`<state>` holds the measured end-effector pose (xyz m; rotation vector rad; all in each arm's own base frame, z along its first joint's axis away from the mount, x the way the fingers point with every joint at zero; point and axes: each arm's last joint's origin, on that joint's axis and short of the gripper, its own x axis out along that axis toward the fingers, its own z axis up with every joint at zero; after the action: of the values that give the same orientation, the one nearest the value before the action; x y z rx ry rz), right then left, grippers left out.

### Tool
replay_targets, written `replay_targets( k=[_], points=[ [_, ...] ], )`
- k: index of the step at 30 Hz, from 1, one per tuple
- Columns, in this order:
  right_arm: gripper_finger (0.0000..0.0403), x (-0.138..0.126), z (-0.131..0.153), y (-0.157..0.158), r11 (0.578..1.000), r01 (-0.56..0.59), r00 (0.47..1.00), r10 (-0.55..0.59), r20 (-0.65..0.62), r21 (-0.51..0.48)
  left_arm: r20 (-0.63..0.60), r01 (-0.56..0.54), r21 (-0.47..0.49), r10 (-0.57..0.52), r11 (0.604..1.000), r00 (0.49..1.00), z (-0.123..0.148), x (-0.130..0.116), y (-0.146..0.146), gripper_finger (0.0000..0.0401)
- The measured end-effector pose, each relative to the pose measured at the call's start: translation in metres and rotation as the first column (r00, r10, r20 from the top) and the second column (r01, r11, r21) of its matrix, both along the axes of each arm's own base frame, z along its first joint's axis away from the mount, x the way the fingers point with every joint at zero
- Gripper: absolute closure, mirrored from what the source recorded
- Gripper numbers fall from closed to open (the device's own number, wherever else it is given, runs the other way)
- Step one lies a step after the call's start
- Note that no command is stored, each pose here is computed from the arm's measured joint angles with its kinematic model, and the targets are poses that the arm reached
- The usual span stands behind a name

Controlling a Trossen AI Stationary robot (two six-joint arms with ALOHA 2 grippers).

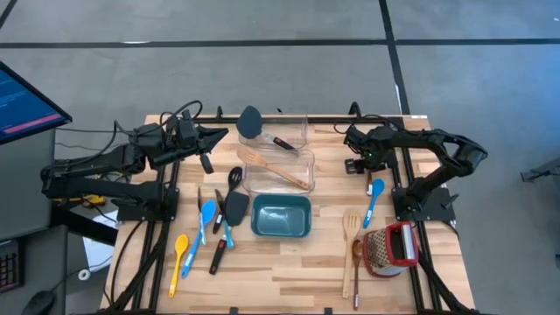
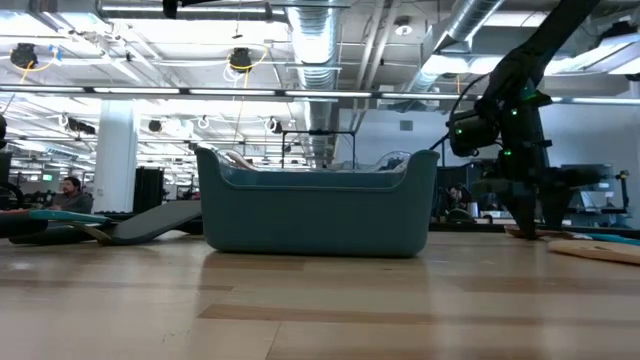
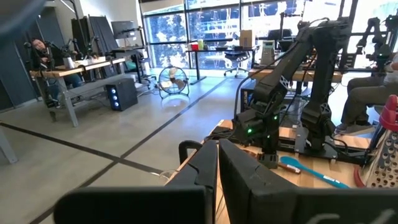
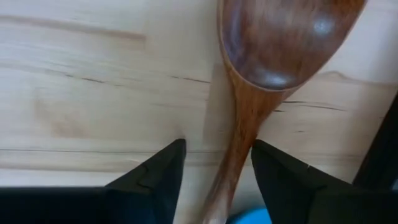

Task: Pick & Place Kitchen Items
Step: Put the top wooden serving spoon into the bottom transparent bin

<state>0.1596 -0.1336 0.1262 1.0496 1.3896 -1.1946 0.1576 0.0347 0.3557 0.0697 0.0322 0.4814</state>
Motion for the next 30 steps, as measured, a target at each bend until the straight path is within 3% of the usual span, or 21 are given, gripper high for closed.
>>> replay_targets(
  k=[13, 21, 30],
  points=[
    [0.0374, 0.0009, 0.0063, -0.0001, 0.999, 0.003, 0.997, 0.000, 0.074, -0.038, -0.002, 0.001, -0.001, -0.001, 1.000, 1.000, -0.0002, 0.0000, 0.0000, 0.0397],
    [0.0355, 0.0029, 0.0062, 0.0011, 0.999, -0.028, 0.997, 0.031, 0.076, -0.047, -0.003, 0.001, -0.001, -0.001, 1.000, 1.000, -0.0003, 0.0000, 0.0000, 0.0397],
    [0.0376, 0.0029, 0.0064, 0.0010, 0.998, -0.035, 0.997, 0.038, 0.073, -0.050, -0.004, 0.005, -0.001, -0.005, 1.000, 1.000, -0.0004, 0.0000, -0.0001, 0.0397]
  ],
)
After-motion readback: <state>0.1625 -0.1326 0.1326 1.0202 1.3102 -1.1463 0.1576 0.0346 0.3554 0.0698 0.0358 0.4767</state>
